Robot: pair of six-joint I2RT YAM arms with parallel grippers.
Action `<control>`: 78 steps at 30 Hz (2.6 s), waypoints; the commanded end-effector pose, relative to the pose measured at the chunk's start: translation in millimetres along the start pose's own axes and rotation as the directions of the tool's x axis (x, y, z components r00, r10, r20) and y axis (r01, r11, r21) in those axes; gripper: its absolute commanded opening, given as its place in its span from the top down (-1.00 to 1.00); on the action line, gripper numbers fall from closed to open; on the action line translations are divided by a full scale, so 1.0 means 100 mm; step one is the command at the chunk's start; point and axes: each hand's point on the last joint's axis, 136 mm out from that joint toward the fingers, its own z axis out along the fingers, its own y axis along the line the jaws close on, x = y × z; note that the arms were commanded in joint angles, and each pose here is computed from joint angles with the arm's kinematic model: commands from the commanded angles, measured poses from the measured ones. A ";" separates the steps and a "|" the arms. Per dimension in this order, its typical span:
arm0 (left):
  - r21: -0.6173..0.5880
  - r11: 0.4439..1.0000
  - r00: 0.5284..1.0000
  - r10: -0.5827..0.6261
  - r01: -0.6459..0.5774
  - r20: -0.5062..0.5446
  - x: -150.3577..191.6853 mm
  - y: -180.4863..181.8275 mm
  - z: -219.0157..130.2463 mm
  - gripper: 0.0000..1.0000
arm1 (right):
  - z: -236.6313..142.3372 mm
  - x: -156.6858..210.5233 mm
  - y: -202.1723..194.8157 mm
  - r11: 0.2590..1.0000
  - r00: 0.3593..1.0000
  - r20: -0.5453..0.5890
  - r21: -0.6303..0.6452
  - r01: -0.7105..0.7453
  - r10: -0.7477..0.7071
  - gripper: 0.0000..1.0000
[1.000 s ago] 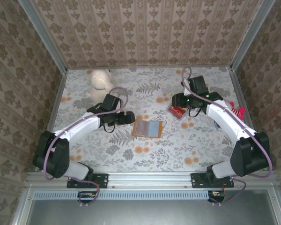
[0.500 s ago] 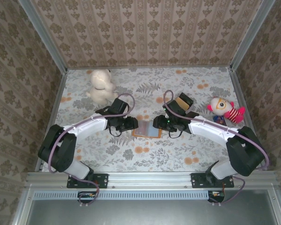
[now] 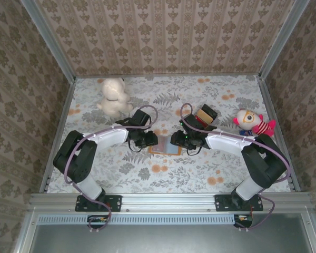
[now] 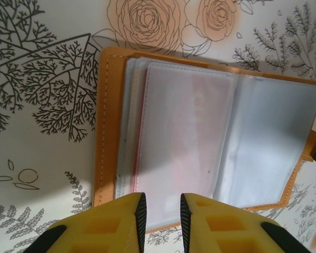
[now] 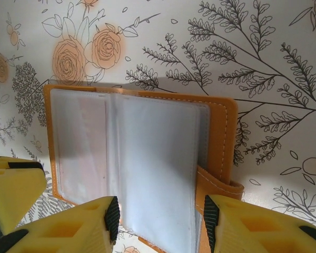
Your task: Take the credit cards out of the card holder
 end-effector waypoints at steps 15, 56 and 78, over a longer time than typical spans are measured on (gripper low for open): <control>-0.016 1.000 1.000 -0.008 0.008 -0.019 -0.01 0.01 0.10 0.45 | 0.14 0.11 -0.11 0.999 0.998 -0.058 0.034 0.014 -0.012 0.00; 0.099 0.993 0.992 0.081 -0.072 -0.095 0.04 -0.35 0.19 0.41 | 0.25 0.17 -0.13 0.999 0.995 -0.099 0.035 0.015 -0.012 0.03; 0.300 0.940 0.975 0.201 -0.165 -0.092 0.09 -1.05 0.37 0.24 | -0.64 -0.24 -0.40 0.992 0.956 0.292 0.114 -0.055 0.020 -0.07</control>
